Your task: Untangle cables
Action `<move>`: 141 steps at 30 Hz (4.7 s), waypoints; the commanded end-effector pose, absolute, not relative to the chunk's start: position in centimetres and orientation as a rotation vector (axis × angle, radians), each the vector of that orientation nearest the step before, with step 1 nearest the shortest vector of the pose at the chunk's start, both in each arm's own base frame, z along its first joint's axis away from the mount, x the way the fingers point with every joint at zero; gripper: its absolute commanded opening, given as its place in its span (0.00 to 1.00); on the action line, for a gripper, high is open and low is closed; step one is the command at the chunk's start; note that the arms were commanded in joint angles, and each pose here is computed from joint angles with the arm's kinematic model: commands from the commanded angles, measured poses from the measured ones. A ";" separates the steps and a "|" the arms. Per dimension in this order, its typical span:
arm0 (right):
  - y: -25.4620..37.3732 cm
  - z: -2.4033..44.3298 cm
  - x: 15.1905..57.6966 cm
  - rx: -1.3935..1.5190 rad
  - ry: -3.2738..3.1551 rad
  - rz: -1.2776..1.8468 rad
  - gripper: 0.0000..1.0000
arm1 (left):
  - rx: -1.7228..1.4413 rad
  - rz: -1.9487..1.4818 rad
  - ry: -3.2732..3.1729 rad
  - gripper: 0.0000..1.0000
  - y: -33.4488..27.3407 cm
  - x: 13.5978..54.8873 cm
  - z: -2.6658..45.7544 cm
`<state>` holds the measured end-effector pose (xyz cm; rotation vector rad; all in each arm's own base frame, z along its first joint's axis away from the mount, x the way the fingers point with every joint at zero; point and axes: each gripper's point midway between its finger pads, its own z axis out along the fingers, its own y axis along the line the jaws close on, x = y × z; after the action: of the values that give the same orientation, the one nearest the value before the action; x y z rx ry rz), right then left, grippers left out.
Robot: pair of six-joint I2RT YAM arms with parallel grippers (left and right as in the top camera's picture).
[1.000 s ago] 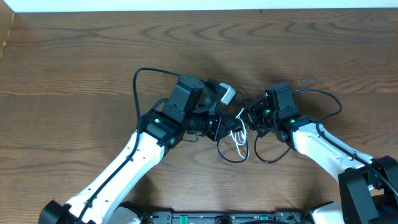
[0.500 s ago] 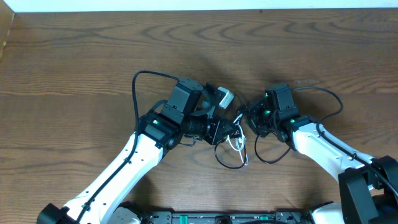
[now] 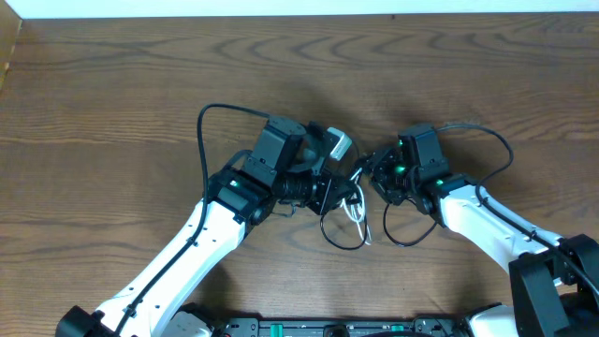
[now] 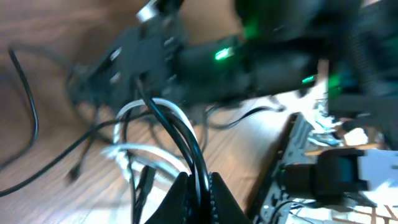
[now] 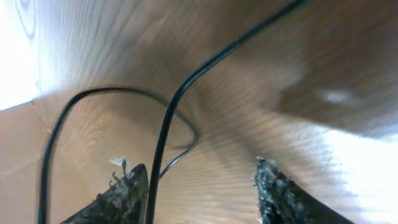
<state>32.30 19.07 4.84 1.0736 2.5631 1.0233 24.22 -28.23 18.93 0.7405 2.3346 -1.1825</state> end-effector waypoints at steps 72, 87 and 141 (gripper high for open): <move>21.3 6.3 33.3 -1.101 2.086 0.429 0.68 | 1.008 -1.096 2.097 0.07 -25.6 20.9 23.3; 25.4 9.3 30.2 -1.226 1.865 0.799 0.55 | 1.008 -1.092 2.068 0.07 -25.8 21.2 23.7; 20.3 5.7 33.2 -0.968 2.205 0.429 0.35 | 0.975 -1.272 1.856 0.07 -25.7 22.0 28.5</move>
<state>34.13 19.41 5.72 -0.8884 2.2303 0.3741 22.33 -25.78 27.79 0.9670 1.8814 -1.2627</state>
